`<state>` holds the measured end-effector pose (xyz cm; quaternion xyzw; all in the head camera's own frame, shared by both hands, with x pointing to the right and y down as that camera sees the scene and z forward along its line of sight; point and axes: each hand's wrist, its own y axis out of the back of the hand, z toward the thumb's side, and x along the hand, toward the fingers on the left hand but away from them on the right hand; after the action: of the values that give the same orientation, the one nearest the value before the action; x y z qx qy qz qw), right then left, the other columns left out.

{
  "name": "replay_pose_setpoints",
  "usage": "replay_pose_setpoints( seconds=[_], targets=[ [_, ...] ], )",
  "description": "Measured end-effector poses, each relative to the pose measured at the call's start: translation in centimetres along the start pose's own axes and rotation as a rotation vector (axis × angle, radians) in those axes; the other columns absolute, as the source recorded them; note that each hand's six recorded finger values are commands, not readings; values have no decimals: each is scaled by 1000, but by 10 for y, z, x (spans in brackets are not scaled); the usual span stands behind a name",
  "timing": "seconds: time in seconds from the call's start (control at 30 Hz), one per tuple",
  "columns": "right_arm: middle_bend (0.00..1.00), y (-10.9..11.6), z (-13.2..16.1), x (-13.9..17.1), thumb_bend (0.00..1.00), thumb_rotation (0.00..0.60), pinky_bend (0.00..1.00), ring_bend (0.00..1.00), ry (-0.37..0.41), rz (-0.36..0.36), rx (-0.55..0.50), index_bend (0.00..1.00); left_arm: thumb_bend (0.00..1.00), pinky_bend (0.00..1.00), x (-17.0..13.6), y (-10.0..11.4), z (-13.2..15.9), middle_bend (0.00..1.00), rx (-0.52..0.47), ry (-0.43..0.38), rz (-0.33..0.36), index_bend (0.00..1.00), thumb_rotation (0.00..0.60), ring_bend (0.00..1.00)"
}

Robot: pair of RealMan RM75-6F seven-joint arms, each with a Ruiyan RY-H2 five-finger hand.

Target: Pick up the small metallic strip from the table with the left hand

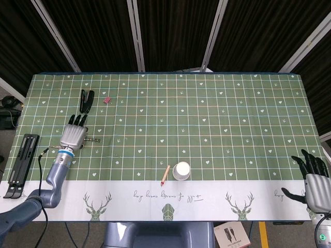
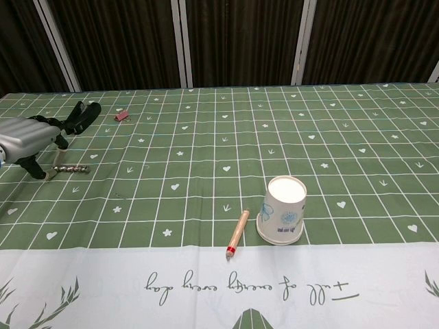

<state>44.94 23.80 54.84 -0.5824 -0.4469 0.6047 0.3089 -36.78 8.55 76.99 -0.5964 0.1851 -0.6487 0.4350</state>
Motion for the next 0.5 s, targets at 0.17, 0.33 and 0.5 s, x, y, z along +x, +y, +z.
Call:
replay_pose_setpoints(
  seconds=[0.17,0.33,0.5],
  targets=[
    [0,0,-1,0,72,600,2,0,-3,-2,0,166,371,0,0,19,-4,0,26,-14,61,629,600,0],
    [0,1,0,1,73,600,2,0,-1,-5,2,166,372,0,0,53,-7,0,110,-51,161,625,600,0],
    [0,2,-2,0,73,600,3,0,-5,-9,1,166,372,0,-3,84,-5,0,234,-110,253,623,600,0]
  ],
)
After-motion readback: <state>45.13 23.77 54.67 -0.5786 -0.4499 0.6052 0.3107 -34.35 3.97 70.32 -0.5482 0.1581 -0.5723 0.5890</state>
